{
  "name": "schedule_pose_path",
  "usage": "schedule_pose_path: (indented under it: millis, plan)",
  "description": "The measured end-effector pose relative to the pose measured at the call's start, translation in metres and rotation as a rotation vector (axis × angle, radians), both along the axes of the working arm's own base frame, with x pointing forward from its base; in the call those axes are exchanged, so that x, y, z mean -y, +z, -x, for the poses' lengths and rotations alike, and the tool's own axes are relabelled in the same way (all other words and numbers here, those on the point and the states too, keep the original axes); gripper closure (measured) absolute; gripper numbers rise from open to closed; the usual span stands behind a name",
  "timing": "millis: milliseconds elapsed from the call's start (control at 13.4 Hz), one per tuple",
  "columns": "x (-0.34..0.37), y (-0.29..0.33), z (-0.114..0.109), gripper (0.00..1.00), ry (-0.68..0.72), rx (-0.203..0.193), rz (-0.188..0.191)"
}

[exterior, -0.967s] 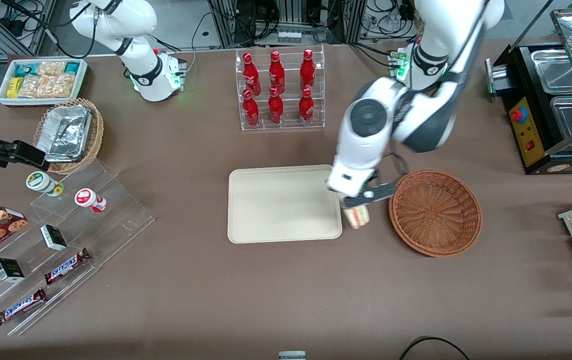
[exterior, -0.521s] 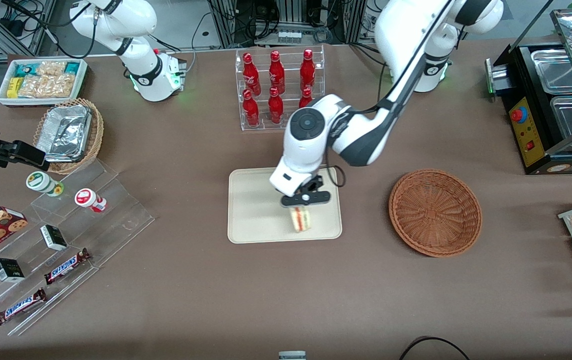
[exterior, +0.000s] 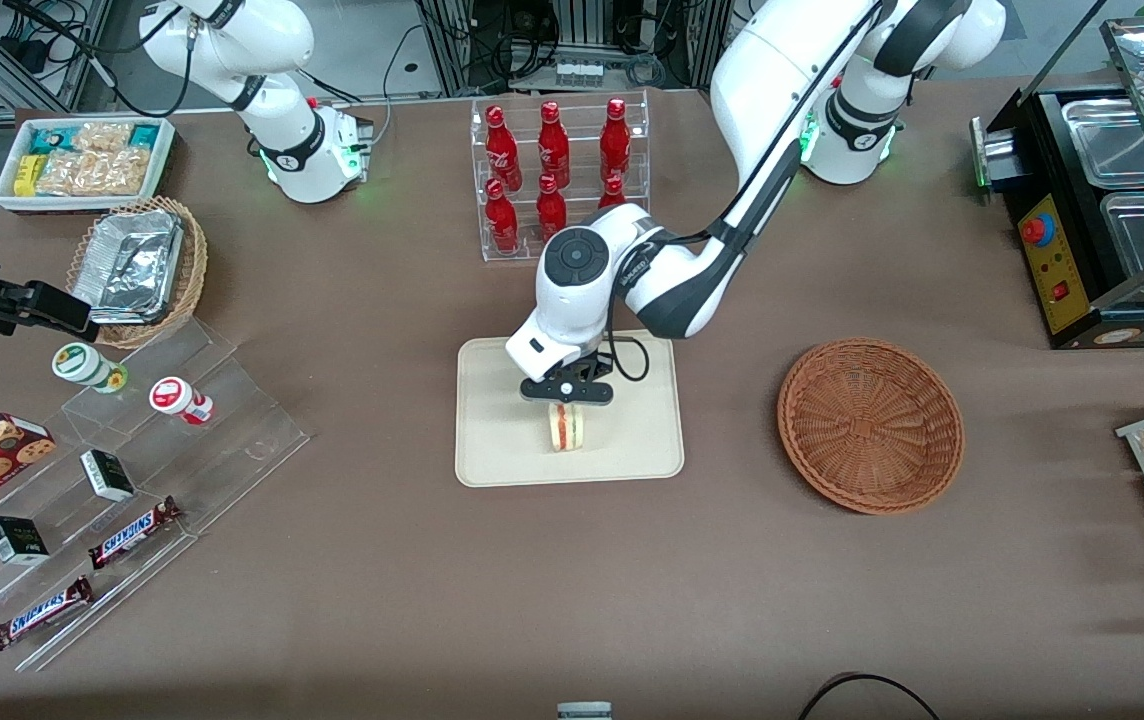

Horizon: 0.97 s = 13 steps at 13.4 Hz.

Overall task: Place sandwich from basket to tray
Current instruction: 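Lower the sandwich onto the tray and open the left gripper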

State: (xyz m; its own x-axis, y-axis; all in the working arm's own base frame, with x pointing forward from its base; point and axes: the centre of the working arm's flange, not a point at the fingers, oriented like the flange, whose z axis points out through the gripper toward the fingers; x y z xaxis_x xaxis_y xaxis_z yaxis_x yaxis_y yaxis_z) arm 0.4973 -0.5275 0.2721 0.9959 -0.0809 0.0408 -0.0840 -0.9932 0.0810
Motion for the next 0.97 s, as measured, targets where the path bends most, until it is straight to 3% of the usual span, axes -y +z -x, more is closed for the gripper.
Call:
schedule_pose_path:
  millis: [669,967]
  plan:
    - [0.008,-0.025,0.012,0.85,-0.032,-0.026,-0.022]
    - [0.008,-0.023,0.011,0.48,-0.030,-0.022,-0.018]
